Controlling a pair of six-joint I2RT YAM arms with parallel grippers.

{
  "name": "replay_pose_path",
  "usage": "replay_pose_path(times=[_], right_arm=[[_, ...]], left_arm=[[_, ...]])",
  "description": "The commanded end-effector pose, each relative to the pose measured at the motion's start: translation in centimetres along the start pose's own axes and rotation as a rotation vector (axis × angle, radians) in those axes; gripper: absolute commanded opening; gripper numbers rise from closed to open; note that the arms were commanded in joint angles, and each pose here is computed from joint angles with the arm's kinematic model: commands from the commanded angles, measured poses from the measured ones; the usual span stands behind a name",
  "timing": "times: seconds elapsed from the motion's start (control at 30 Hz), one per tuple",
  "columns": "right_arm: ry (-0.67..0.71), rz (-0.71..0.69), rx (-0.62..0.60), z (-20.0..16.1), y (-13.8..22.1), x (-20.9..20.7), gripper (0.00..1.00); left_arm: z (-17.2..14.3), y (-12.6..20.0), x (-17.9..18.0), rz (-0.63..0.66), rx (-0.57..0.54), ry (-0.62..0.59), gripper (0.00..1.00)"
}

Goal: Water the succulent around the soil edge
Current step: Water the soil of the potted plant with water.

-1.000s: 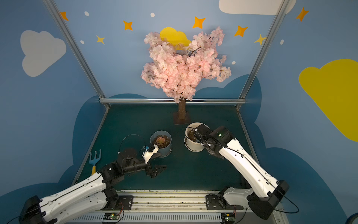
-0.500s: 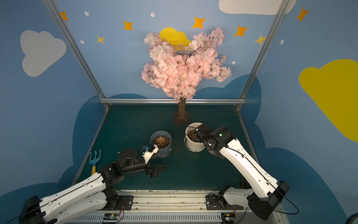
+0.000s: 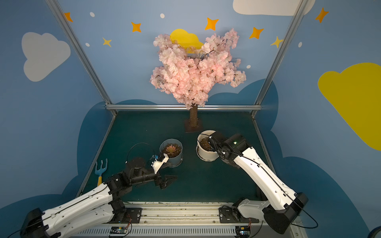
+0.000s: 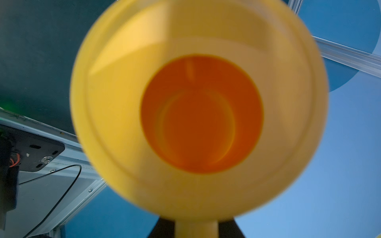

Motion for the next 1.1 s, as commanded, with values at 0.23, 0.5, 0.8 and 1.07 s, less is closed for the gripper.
replay_pose_path(times=[0.23,0.5,0.8,1.07], right_arm=[[0.098,0.037,0.127,-2.4,-0.2,0.9,0.0],[0.112,0.028,0.151,-2.0,-0.4,0.5,0.0],[0.125,0.012,0.173,-1.8,-0.6,0.1,0.0],[0.14,-0.017,0.191,-1.3,-0.8,-0.5,0.0]], left_arm=[[1.0,0.2,-0.3,-0.004,-0.038,-0.022,1.0],[1.2,0.4,0.1,0.036,-0.063,-0.025,1.0],[1.2,0.8,0.5,0.067,-0.076,-0.032,1.0],[1.1,0.8,0.4,0.064,-0.073,-0.033,1.0]])
Point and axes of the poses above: each gripper's point midway between its finger pads, its own y axis back along the fingers, its own x axis along the line the jaws close on, z = x × y, the point moved 5 cm from there along y, back along the fingers, and after that the axes turned 6 degrees about y, right-handed, at the moved point
